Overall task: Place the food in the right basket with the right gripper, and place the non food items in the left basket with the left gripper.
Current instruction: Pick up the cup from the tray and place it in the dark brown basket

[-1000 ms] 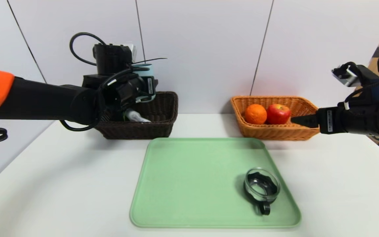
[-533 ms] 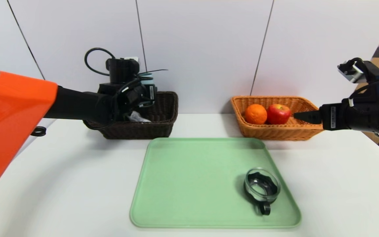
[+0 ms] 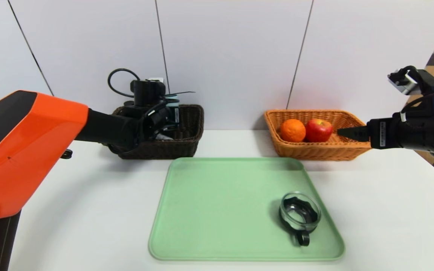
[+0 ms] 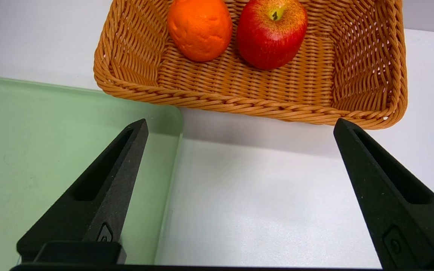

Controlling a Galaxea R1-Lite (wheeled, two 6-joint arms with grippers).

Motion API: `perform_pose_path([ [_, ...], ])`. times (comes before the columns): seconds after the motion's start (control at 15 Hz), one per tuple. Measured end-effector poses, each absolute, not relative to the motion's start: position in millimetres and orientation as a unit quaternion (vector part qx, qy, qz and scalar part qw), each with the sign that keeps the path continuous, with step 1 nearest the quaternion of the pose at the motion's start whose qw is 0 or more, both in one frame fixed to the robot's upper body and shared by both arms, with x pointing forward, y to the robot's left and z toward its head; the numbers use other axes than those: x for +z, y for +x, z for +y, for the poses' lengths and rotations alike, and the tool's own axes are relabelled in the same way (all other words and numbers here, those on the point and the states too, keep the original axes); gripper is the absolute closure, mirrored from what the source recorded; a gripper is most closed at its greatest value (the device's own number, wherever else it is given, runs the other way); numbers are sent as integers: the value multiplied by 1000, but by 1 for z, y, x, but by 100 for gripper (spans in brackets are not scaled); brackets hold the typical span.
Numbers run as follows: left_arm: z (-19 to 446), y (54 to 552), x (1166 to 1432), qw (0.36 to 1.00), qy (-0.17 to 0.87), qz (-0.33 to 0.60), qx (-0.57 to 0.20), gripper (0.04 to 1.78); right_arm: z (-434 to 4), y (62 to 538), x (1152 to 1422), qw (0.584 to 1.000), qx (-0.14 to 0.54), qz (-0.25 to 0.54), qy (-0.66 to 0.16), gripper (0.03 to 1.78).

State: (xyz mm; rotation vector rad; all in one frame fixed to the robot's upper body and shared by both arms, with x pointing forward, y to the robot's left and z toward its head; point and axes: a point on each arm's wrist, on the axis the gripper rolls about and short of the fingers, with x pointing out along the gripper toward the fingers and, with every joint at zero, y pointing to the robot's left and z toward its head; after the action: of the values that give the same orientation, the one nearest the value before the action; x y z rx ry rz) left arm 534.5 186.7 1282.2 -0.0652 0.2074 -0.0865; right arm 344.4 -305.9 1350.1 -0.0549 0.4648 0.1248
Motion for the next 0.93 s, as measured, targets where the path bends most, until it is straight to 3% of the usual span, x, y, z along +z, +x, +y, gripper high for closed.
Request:
perform_pose_path([
  [0.67,188,546,1266,994,-30,103,-37,68,-305,344,1348,970,64,233,-29,11],
  [0.93,188,548,1267,994,-31,100,-37,44,-305,343,1345,968,65,239,-29,11],
])
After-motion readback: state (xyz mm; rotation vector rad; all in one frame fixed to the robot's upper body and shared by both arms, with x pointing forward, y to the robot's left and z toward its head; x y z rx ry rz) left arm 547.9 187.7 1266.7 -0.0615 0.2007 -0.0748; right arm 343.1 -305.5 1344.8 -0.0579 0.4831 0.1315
